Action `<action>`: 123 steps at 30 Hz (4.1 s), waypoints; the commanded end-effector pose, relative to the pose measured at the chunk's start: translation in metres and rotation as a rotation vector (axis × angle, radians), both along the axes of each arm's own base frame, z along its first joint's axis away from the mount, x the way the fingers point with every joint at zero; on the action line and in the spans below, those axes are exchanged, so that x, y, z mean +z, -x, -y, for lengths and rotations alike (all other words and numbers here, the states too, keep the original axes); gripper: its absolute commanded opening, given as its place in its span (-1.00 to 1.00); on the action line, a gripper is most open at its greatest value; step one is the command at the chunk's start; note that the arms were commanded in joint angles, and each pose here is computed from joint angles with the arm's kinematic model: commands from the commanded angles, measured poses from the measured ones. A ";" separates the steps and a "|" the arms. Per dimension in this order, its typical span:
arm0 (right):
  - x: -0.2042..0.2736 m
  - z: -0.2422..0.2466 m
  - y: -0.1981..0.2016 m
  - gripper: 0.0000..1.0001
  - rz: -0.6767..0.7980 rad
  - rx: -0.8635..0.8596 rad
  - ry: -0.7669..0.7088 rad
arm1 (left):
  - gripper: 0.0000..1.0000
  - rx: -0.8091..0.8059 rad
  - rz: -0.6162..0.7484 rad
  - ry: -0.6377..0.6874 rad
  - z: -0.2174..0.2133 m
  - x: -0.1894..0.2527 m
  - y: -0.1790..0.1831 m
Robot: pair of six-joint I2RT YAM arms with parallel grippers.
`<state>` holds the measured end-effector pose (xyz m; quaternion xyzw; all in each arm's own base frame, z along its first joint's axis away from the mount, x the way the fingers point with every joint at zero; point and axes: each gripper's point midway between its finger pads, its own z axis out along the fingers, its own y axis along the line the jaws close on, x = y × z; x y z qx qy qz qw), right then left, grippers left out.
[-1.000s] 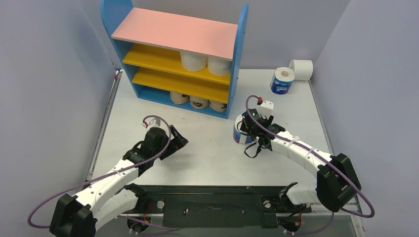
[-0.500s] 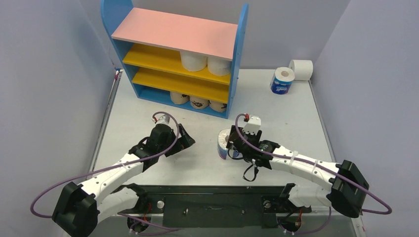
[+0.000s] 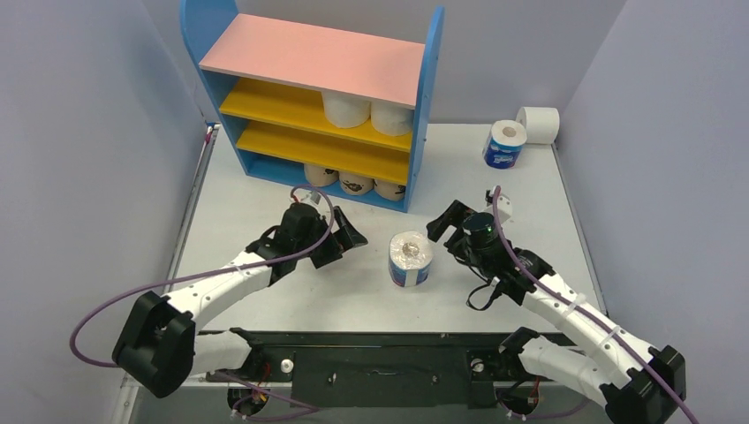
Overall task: Place and organize the paper towels onto the shelf
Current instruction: Move the paper towel to the center of the board, then adjust the paper towel at the center of the board.
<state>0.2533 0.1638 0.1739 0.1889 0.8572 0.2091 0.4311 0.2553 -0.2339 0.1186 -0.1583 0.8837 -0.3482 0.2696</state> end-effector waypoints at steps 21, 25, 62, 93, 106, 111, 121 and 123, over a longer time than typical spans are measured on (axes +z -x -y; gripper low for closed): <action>-0.073 -0.036 0.007 0.55 -0.204 0.151 -0.206 | 0.93 -0.305 -0.025 0.070 0.097 -0.004 -0.003; -0.089 -0.036 0.021 0.48 -0.237 0.187 -0.106 | 0.97 -0.319 -0.043 -0.012 0.095 -0.023 0.007; -0.030 -0.122 0.060 0.63 0.106 0.371 0.848 | 0.93 0.082 0.024 -0.046 -0.035 -0.021 0.017; -0.021 -0.072 0.019 0.60 0.202 0.457 -0.054 | 0.94 -0.312 0.208 0.256 0.039 0.039 0.044; -0.053 -0.086 0.030 0.53 0.121 0.477 -0.104 | 0.95 -0.364 0.134 0.147 0.069 0.003 0.041; -0.059 -0.093 0.053 0.52 0.105 0.508 -0.090 | 0.96 -0.339 0.136 0.147 0.076 0.005 0.028; -0.048 -0.095 0.072 0.52 0.122 0.521 -0.182 | 0.96 -0.277 0.127 0.132 0.085 0.001 -0.005; -0.048 -0.089 0.072 0.53 0.128 0.505 -0.177 | 0.96 -0.266 0.117 0.134 0.083 0.000 -0.008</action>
